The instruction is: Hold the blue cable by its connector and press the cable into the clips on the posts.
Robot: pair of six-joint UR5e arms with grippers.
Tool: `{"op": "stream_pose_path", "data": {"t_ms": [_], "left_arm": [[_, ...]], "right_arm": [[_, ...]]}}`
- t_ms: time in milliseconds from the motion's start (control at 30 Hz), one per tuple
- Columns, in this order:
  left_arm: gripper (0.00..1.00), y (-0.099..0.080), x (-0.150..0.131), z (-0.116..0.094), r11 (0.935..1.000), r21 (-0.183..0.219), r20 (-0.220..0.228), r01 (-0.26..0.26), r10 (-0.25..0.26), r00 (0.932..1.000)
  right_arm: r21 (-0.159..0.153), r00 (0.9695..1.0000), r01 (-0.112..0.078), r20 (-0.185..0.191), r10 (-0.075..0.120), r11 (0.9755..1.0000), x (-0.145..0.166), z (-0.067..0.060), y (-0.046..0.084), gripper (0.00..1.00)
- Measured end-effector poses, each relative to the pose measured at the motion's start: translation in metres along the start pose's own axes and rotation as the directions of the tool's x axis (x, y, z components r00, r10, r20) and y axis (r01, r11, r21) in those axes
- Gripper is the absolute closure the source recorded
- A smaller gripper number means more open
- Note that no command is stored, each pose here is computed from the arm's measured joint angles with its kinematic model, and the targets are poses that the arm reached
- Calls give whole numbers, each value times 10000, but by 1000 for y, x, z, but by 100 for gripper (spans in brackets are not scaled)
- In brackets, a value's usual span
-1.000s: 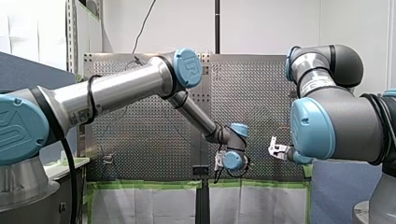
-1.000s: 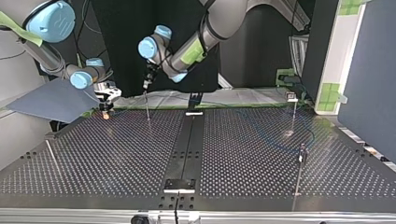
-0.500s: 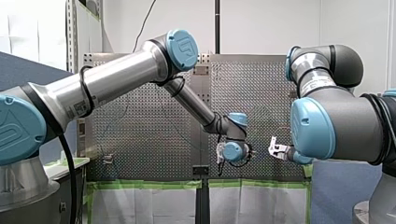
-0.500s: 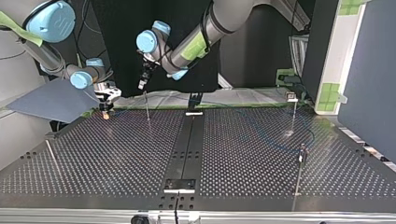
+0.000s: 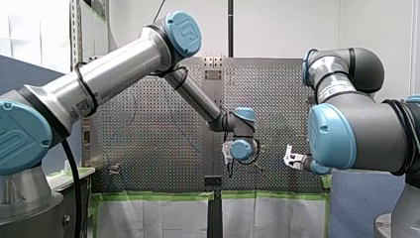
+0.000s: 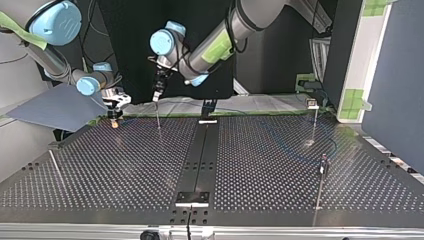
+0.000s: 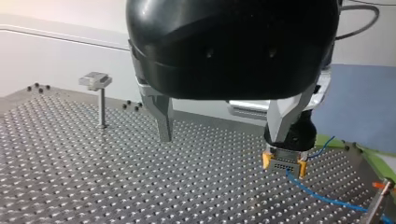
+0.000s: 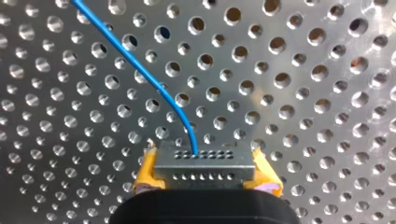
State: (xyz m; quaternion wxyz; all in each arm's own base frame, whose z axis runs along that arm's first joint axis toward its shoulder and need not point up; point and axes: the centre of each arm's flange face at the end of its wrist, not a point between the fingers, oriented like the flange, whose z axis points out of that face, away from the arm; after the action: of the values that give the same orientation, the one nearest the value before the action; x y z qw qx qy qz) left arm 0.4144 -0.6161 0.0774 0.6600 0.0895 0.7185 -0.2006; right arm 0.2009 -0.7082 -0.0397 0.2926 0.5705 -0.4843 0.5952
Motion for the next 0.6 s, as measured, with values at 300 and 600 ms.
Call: {"op": "stream_pose_path", "data": {"t_ms": [300, 600], "left_arm": [[0, 6, -28, -23, 9996, -264, 58, 35, -34, 10000], [0, 12, -53, -46, 9995, -326, 73, 45, -43, 10000]], "right_arm": [[72, 10000, 9, -35, -9, 10000, 0, 1, -3, 100], [265, 10000, 35, 3, -35, 9996, -1, 1, -8, 100]]}}
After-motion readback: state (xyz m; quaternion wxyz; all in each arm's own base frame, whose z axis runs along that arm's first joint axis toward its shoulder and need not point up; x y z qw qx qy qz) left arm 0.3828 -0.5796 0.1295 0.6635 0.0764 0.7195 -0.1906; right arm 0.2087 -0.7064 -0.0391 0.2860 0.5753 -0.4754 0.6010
